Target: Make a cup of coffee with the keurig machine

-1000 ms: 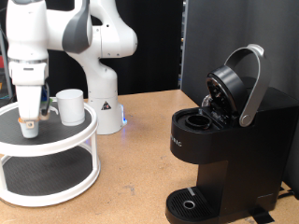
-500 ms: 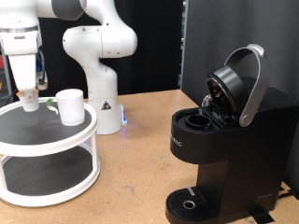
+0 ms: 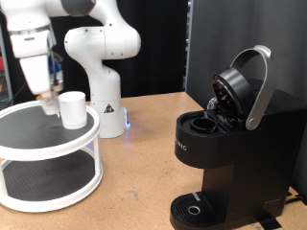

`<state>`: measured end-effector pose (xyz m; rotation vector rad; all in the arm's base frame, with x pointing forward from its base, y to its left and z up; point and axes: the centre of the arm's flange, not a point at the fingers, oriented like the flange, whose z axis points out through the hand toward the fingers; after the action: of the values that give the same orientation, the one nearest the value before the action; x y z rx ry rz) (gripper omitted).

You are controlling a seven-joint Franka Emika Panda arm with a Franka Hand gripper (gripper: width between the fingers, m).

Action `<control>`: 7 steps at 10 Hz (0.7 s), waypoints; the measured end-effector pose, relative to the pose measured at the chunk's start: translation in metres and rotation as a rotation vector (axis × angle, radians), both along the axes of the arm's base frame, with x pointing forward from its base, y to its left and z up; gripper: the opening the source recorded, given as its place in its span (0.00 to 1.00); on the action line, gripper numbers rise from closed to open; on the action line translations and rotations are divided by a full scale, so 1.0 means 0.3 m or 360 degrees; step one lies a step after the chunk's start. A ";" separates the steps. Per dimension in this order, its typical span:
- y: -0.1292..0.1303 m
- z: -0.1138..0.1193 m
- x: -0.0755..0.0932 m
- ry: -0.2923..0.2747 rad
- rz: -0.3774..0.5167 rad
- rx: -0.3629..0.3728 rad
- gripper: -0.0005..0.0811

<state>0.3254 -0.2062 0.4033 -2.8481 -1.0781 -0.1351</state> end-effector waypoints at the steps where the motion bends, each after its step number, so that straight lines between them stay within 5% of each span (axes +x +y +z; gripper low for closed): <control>1: 0.045 0.018 0.027 -0.0021 -0.0045 0.0040 0.54; 7: 0.183 0.057 0.103 -0.0082 -0.0263 0.0160 0.54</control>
<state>0.3565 -0.1514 0.4204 -2.8537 -0.8177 -0.2683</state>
